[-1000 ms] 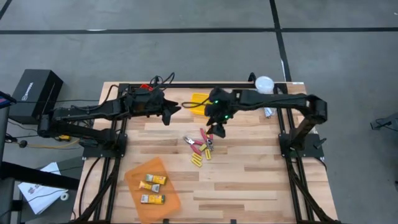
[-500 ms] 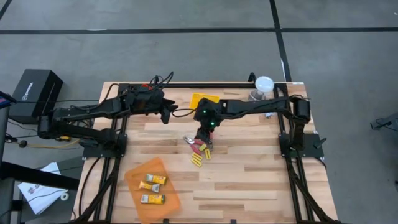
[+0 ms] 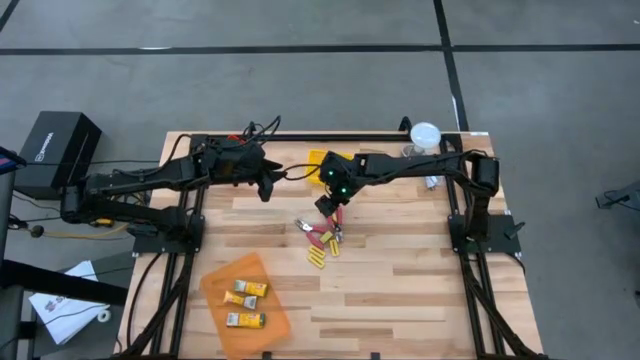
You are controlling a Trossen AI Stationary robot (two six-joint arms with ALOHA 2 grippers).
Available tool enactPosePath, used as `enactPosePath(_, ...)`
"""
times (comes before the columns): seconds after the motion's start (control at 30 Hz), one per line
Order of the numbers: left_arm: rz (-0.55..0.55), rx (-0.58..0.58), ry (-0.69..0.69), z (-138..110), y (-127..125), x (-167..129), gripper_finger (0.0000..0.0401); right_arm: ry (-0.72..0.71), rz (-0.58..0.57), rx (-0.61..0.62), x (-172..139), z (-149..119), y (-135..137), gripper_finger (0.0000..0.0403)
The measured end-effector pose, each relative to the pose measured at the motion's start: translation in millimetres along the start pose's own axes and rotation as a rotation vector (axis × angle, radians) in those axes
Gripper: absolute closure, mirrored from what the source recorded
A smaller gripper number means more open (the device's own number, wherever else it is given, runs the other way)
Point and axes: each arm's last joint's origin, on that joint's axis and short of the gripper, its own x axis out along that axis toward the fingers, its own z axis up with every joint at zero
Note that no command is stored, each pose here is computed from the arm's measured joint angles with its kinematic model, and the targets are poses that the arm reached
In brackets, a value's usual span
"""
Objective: Pick & Place School Supplies
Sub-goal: Put the pink hole puncher into the yellow bin
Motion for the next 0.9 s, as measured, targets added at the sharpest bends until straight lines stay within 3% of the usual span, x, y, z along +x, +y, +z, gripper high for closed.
enactPosePath(0.2, -0.01, 0.001, 0.019, -2, 0, 0, 0.0257, 0.076, -0.173, 0.051, -1, -12, -11, 0.0198)
enactPosePath(0.57, -0.007, 0.001, 0.03, -3, 0, 0, 0.0257, 0.067, -0.209, 0.101, -3, -11, -15, 0.0234)
enactPosePath(0.9, -0.002, 0.001, 0.034, -3, 1, 0, 0.0257, 0.121, -0.257, 0.154, 15, -13, -26, 0.023)
